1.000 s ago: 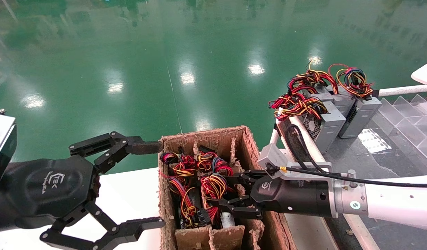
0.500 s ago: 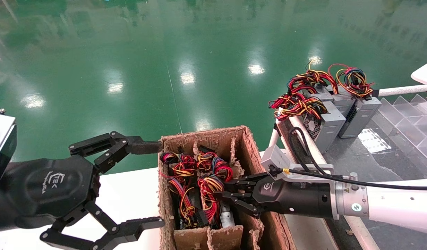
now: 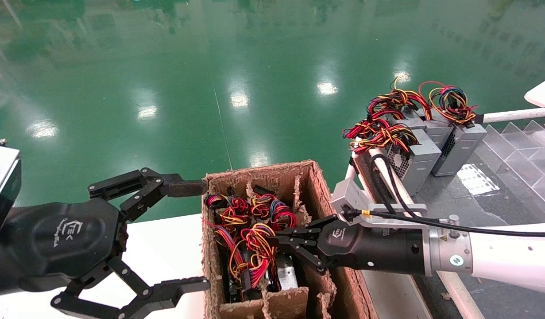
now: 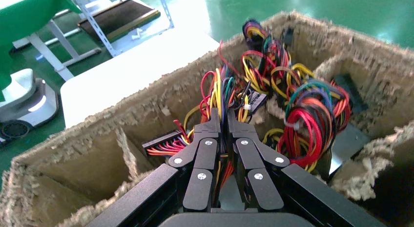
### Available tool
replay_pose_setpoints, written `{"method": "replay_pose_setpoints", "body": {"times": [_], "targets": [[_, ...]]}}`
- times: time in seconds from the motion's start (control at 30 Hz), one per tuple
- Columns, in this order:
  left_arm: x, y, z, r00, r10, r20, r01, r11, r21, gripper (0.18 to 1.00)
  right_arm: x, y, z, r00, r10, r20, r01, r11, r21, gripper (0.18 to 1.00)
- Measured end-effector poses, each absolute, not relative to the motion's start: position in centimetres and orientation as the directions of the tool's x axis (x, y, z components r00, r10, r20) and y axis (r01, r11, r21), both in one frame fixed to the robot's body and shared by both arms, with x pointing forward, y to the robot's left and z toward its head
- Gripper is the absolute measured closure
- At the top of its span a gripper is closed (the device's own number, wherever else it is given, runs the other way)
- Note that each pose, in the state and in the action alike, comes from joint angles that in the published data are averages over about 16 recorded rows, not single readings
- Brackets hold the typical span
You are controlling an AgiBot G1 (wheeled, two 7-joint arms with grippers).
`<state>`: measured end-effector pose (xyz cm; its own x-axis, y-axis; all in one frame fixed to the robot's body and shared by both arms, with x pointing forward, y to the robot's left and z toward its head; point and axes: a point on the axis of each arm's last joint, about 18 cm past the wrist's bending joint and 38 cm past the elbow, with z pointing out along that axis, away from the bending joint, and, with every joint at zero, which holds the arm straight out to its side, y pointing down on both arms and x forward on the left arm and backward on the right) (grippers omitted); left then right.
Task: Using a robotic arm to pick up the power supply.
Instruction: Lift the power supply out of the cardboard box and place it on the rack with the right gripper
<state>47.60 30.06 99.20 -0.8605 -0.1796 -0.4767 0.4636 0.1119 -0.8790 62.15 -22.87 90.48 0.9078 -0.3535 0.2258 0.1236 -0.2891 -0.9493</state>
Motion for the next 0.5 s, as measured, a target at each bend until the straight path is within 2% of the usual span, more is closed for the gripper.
{"method": "replay_pose_setpoints", "body": {"times": [0.27, 0.5], "targets": [[47.6, 30.1, 99.2, -0.861, -0.18, -0.477, 0.464, 0.112, -0.879, 0.184, 61.6, -23.5, 92.4, 0.9, -0.362, 0.243, 0.157, -0.252, -0.955, 0.966], [47.6, 30.1, 99.2, -0.861, -0.18, -0.477, 0.464, 0.112, -0.879, 0.184, 60.4, -25.5, 96.3, 0.882, -0.388, 0.269, 0.213, -0.182, -0.96, 0.967]]}}
